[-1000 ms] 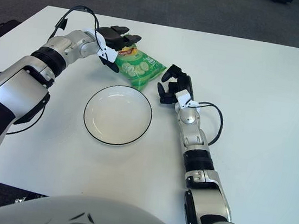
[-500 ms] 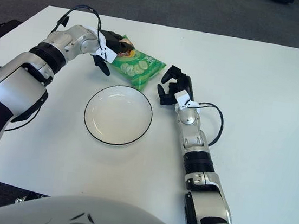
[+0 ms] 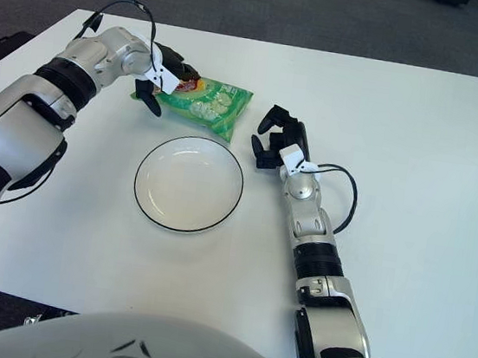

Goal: Put the snack into the plate.

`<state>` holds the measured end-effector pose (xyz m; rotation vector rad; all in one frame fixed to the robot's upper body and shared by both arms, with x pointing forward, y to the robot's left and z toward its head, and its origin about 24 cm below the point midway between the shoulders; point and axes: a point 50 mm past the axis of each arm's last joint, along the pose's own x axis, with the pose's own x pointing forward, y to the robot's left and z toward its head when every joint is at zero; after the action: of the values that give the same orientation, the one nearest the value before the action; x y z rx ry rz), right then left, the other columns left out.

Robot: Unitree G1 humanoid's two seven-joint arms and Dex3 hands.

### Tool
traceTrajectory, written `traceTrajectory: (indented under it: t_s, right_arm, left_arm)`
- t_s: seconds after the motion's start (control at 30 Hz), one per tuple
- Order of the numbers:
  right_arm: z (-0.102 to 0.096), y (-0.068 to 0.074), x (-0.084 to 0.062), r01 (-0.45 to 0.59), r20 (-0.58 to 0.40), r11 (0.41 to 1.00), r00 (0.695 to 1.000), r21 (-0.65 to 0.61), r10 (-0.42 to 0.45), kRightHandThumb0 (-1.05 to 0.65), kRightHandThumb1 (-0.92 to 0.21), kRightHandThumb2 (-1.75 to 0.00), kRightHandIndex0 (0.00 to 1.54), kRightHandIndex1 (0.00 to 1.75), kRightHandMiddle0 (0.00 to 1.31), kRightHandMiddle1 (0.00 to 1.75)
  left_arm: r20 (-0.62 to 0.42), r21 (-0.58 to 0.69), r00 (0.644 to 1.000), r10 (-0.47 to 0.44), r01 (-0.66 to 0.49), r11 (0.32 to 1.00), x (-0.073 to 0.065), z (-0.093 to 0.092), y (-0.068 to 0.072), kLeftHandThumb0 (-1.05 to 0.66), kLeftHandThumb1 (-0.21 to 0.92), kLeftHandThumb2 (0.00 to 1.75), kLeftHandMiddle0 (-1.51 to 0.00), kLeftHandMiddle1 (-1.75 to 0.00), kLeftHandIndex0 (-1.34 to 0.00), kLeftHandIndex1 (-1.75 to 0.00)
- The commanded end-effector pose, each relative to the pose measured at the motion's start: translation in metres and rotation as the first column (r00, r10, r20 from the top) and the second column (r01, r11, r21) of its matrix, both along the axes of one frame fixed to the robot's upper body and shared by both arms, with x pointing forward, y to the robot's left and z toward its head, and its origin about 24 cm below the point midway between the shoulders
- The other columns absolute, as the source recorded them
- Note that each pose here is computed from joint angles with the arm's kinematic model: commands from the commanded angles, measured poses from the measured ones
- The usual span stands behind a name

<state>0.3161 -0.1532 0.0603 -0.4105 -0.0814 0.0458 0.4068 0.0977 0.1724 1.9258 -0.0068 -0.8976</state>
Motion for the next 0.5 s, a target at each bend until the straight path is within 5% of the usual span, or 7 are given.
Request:
traceTrajectory:
  t_s: [0.0, 0.47]
  right_arm:
    - [-0.049, -0.0101, -0.0197, 0.015, -0.242, 1.0, 0.97, -0.025, -0.021, -0.53, -0.21, -1.45, 1.3, 1.75, 0.7, 1.75]
    - [-0.0515, -0.013, -0.0207, 0.023, -0.26, 1.0, 0.965, -0.015, -0.026, -0.51, -0.25, -1.39, 1.32, 1.75, 0.67, 1.75]
  left_arm:
    - [-0.015, 0.033, 1.0, 0.019, -0.018, 0.999, -0.0006, -0.0067, 0.0086, -0.93, 0.5, 0.64, 0.0, 0.0, 0.0, -0.23]
    - [-0.013, 0.013, 1.0, 0.0, 0.0, 1.0, -0.0019, -0.0156, 0.01, -0.9, 0.52, 0.63, 0.0, 0.0, 0.0, -0.25]
